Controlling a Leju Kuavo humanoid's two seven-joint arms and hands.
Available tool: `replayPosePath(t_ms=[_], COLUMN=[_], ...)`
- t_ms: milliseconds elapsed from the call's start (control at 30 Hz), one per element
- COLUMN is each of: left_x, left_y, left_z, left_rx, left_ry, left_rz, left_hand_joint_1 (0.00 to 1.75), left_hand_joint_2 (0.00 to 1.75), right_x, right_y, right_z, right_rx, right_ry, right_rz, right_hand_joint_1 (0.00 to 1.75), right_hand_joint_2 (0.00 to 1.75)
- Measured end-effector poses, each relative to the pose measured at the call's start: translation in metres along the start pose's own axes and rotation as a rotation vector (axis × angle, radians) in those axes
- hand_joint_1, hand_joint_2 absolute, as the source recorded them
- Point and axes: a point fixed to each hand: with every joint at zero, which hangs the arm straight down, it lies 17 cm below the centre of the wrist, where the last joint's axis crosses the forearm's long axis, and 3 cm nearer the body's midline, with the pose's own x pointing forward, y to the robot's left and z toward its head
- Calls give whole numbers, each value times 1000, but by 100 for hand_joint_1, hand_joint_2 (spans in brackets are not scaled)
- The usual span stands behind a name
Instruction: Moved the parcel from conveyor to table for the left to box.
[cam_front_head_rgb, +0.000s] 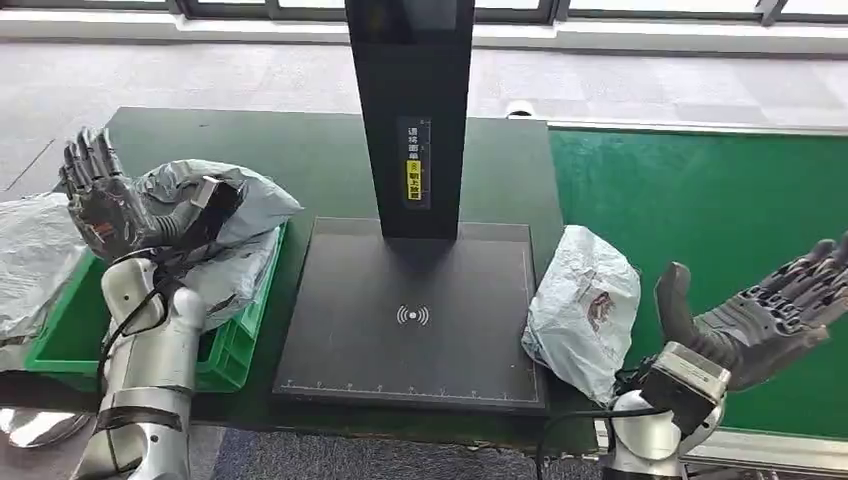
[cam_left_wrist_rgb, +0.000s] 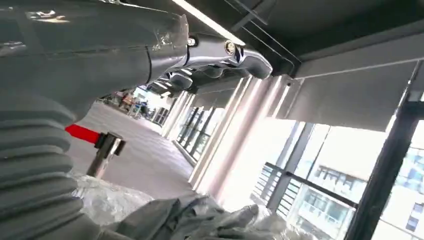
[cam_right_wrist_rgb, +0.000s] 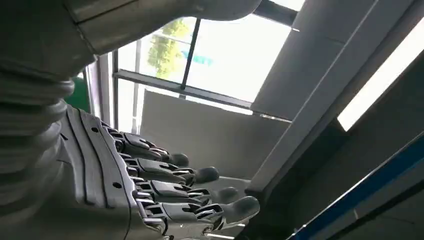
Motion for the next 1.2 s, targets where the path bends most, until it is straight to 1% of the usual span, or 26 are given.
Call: replayPosePath(t_ms=[200,367,400,433,467,500,533,600,633,667,700,733,767,833,900,967,1033,1067,1133,1200], left_x=[-6,-5,-2,5,6,12,16,-1,-21,-38,-55,-56,-48,-21,12,35,57,66,72,77], left_y=[10,14,14,14,23,33,55,91,104,106,116,124,130,137,141,142,141,143,147,148], left_z=[-2,-3,-3,1,4,13,23,50,58,68,79,87,93,93,94,104,122,131,146,157], left_rx=[28,38,39,39,66,105,198,375,450,481,527,531,525,473,360,255,132,81,21,-27], left_ry=[25,27,20,11,4,-20,-59,-22,65,152,227,228,210,145,33,-44,-105,-135,-164,-181], left_rz=[7,11,30,88,176,283,441,684,788,860,942,959,985,1146,1356,1517,1720,1816,1946,2004], left_hand_joint_1=[0,0,0,0,0,0,0,0,0,0,0,0,0,0,0,0,0,0,0,0], left_hand_joint_2=[0,0,0,0,0,0,0,0,0,175,175,175,175,175,175,175,175,175,175,175], right_x=[-2,-3,-5,-15,-29,-38,-49,-61,-70,-77,-89,-97,-106,-129,-153,-170,-188,-197,-212,-225], right_y=[2,3,7,21,46,67,84,95,98,100,100,101,102,99,90,82,72,65,55,48], right_z=[2,3,4,11,28,46,70,91,100,107,118,124,130,143,153,160,168,173,177,181], right_rx=[7,11,33,92,192,283,372,437,462,482,513,540,568,616,634,640,649,653,658,665], right_ry=[6,8,19,54,78,67,60,70,93,113,147,162,180,227,296,347,399,424,461,499], right_rz=[1,3,11,53,124,174,210,232,244,258,298,334,376,463,515,544,580,599,624,651], right_hand_joint_1=[0,0,0,0,0,0,0,0,0,0,0,0,0,0,0,0,0,0,0,0], right_hand_joint_2=[175,175,175,175,175,175,175,175,175,175,175,175,175,175,175,175,175,175,175,175])
